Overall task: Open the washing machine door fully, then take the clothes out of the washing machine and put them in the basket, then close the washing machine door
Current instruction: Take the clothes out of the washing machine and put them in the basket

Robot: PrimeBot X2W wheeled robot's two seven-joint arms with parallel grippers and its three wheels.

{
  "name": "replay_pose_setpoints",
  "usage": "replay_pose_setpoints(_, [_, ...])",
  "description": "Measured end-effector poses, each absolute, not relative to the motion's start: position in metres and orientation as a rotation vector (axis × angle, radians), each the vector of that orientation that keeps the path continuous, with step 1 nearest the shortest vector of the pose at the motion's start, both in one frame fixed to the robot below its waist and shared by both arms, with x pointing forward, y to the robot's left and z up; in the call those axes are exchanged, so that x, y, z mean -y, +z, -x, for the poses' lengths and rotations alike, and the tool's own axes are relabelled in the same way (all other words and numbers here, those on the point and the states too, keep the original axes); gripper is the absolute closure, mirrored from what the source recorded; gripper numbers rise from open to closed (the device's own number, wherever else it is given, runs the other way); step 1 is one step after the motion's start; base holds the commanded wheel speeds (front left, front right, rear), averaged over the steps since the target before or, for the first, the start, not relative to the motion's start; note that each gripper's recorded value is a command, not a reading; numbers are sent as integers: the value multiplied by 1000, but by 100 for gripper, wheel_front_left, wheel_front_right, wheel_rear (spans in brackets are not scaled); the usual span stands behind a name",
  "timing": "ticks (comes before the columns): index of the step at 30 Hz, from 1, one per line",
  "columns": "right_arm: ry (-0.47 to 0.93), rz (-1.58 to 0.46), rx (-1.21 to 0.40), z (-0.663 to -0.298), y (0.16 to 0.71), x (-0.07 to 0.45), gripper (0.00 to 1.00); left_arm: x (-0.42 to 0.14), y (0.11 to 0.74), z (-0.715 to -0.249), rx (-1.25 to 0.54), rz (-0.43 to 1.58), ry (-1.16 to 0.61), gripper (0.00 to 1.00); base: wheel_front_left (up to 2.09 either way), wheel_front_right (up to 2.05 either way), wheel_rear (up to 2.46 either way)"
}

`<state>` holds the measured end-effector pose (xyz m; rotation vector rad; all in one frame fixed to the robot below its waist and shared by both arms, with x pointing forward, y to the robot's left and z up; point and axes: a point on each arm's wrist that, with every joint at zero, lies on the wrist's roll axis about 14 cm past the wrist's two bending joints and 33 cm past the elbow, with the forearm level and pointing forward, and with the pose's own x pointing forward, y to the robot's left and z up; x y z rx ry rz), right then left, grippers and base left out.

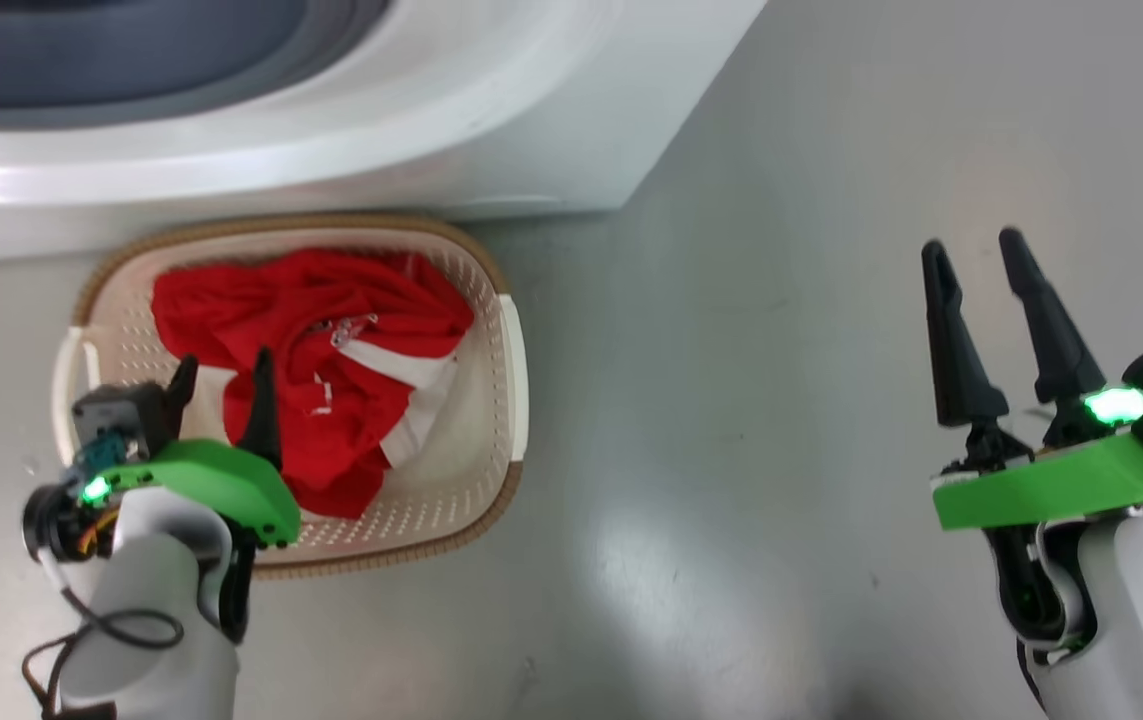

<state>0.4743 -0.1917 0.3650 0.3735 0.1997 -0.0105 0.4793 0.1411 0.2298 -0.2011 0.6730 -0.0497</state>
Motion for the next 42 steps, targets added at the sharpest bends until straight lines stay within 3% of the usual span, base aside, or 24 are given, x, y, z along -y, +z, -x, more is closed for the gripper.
replay_pose_setpoints(28, [37, -379, -61, -410, 454, 184, 0, -159, 420, -438, -170, 212, -67, 0, 0, 0, 0])
replay_pose_setpoints(42, [34, -369, -32, -376, 469, 189, 0, -169, 473, -400, -19, 186, -67, 0, 0, 0, 0])
